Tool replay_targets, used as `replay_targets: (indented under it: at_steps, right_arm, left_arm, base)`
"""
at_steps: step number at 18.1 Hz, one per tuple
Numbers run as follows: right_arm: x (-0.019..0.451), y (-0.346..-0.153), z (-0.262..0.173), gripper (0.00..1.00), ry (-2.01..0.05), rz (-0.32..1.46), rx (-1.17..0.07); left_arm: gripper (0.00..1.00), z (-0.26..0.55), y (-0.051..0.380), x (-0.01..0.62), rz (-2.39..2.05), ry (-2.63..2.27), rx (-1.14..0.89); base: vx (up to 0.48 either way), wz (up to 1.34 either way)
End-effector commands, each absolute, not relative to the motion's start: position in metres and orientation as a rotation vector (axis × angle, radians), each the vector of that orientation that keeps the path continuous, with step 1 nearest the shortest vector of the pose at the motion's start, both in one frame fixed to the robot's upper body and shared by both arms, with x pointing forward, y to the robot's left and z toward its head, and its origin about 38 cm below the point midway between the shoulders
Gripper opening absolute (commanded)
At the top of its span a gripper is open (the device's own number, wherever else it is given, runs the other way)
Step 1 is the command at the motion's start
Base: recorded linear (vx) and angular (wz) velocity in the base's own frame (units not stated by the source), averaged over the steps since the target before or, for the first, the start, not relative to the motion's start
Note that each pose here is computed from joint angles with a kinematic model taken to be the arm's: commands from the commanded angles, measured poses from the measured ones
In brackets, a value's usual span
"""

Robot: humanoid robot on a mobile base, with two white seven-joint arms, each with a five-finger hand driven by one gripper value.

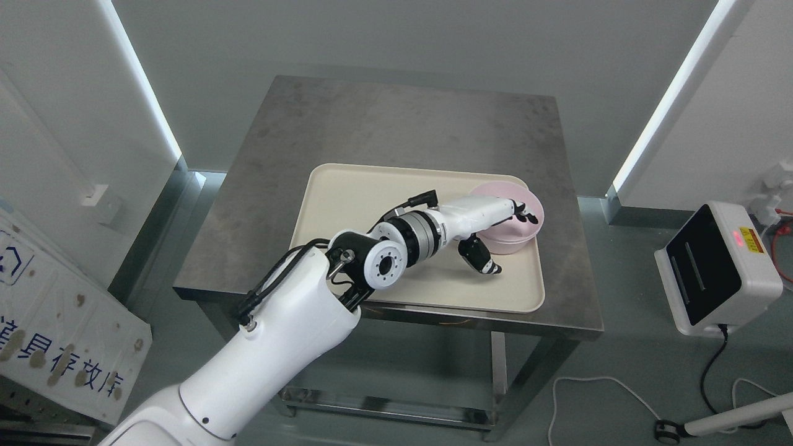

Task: Stack pink IKEA bowls on left shelf middle
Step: 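Grasp the rim of the stacked pink bowls with the left hand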

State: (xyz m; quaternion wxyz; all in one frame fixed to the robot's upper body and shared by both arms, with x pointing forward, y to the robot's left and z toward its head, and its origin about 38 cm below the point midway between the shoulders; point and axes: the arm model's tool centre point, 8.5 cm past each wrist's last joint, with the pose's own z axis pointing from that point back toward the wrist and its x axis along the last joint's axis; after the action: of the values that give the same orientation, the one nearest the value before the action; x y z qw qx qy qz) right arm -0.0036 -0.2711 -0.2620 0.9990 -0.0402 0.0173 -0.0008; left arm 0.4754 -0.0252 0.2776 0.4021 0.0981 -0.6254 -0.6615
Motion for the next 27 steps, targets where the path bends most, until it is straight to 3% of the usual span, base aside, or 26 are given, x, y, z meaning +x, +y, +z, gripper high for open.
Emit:
replay_targets:
  at_steps: [1, 4, 9, 18, 27]
  right_arm:
    - [0.007, -0.282, -0.261, 1.0, 0.002, -0.011, -0.099]
    - [0.006, -0.282, -0.261, 1.0, 0.004, -0.011, -0.099]
    - [0.007, -0.282, -0.261, 1.0, 0.002, -0.011, -0.099]
    - [0.007, -0.282, -0.261, 1.0, 0.002, -0.011, -0.099]
    - [0.007, -0.282, -0.261, 1.0, 0.002, -0.011, -0.099]
  left_arm:
    - [0.67, 0.263, -0.016, 0.493, -1.707, -1.483, 0.317]
    - [0.64, 0.262, -0.015, 0.498, -1.721, -1.46, 0.336]
    - [0.44, 0.259, -0.017, 0.497, -1.737, -1.458, 0.333]
    - [0.38, 0.245, -0.015, 0.501, -1.785, -1.428, 0.378]
    - [0.1, 0.245, -0.005, 0.512, -1.782, -1.465, 0.354]
  base:
    - [0.0, 0.0]
    - [0.0, 0.0]
    - [0.0, 0.0]
    - [0.0, 0.0]
    - [0.0, 0.0]
